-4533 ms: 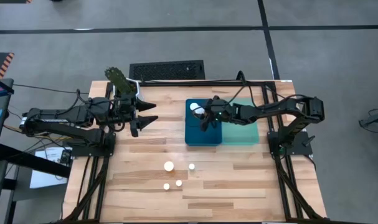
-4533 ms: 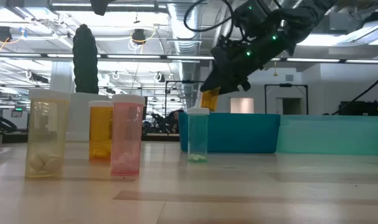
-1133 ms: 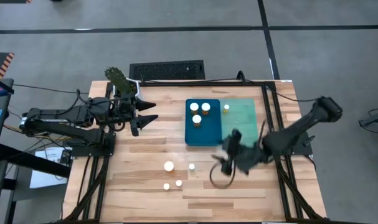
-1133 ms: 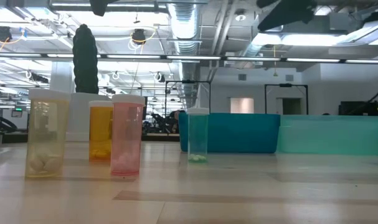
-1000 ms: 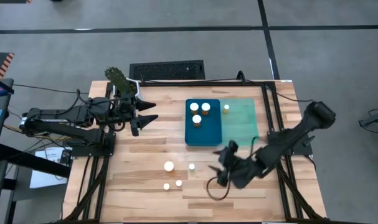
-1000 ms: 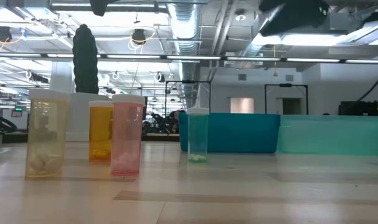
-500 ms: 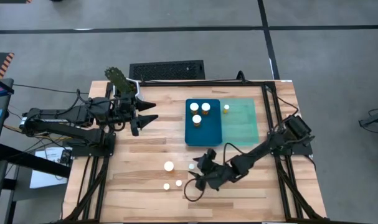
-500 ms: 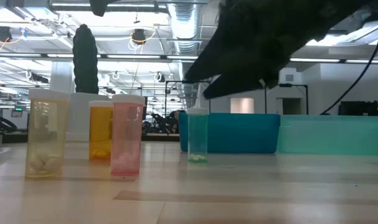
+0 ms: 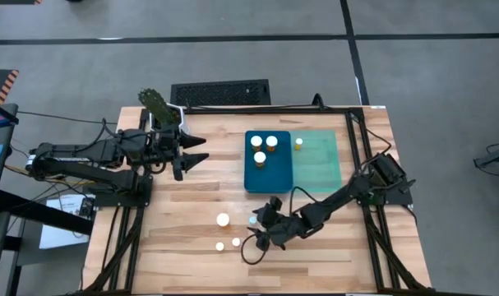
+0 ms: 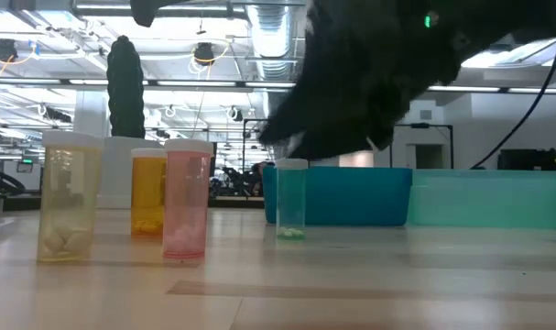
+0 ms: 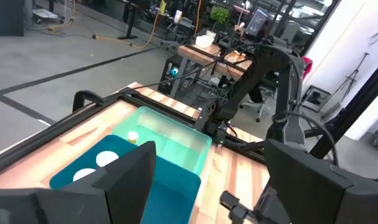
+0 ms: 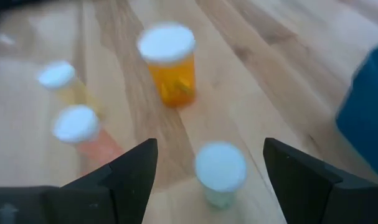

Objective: Pick and place medicine bottles into bin by pill shape (circle, oval)
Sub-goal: Put the small green pill bottle into the green bin

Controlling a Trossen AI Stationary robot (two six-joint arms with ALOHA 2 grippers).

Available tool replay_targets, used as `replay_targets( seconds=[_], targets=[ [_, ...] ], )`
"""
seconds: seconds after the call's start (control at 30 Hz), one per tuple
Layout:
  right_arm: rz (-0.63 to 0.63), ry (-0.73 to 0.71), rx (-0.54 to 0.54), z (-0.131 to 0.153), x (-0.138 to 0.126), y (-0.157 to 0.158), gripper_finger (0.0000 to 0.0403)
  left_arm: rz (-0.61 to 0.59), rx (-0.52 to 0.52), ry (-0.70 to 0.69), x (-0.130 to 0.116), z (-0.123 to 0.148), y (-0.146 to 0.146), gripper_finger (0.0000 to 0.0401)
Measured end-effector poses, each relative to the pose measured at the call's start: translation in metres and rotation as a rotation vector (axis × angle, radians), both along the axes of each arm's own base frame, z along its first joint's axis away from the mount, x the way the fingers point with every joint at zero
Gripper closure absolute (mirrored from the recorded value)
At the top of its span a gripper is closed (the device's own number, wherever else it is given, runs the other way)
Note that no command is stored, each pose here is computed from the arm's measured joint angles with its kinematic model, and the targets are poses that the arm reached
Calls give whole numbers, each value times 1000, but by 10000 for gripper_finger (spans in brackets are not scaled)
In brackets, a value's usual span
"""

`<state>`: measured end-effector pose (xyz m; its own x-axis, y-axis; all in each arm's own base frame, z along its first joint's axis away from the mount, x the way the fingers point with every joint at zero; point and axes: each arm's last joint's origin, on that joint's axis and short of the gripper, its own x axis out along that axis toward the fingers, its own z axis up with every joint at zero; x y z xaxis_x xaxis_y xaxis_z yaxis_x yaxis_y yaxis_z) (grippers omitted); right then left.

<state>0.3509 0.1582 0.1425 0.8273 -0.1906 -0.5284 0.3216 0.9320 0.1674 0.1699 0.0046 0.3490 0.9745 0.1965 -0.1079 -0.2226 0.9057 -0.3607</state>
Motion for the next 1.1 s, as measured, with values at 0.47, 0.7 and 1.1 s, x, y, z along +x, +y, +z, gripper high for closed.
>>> replay_targets(
  seconds=[0.47,0.7,1.1],
  targets=[
    [-17,25,19,-6,6,-12,108,1,0,-2,0,0,0,110],
    [7,50,28,-8,5,-11,153,2,0,-2,0,0,0,110],
    [8,67,21,-9,4,-11,245,12,0,-2,0,0,0,110]
  ],
)
